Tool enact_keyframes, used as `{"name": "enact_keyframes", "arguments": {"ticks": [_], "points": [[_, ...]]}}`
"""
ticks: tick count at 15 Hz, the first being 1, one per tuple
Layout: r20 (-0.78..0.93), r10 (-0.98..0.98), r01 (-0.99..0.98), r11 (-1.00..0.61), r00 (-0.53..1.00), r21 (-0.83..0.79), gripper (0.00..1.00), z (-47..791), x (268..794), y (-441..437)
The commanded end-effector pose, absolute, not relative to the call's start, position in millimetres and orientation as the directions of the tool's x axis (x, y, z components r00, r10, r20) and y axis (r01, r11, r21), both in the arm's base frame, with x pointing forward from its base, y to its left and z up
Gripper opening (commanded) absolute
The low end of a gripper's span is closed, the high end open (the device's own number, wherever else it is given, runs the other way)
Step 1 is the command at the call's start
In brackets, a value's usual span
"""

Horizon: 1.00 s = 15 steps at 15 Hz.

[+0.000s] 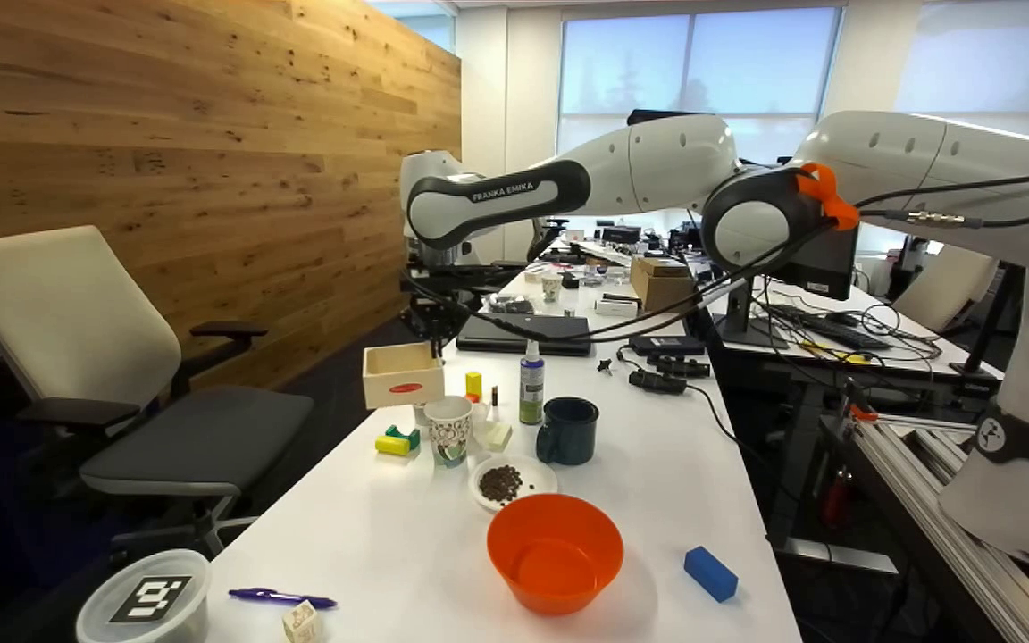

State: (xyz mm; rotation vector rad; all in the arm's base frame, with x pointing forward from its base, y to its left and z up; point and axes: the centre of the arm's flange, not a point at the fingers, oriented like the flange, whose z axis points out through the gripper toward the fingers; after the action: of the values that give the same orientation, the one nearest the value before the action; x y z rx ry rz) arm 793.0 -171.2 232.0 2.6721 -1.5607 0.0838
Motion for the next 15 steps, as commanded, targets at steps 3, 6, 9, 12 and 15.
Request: {"name": "enact_keyframes", "arguments": {"ticks": [3, 6, 9, 12, 15], "points": [[0.05, -0.763, -0.764, -0.645, 0.644, -0.008, 0.02, 243.6, 718.9, -164.8], [0.057, -0.663, -0.665, -0.747, 0.746, 0.015, 0.02, 243.3, 718.0, -169.5], [0.058, -0.565, -0.566, -0.824, 0.823, 0.021, 0.02, 243.0, 717.1, -173.2], [0.055, -0.506, -0.507, -0.861, 0.861, 0.027, 0.02, 243.4, 716.4, -175.5], [0.051, -0.461, -0.462, -0.886, 0.886, 0.024, 0.02, 244.3, 715.8, -178.0]]}}
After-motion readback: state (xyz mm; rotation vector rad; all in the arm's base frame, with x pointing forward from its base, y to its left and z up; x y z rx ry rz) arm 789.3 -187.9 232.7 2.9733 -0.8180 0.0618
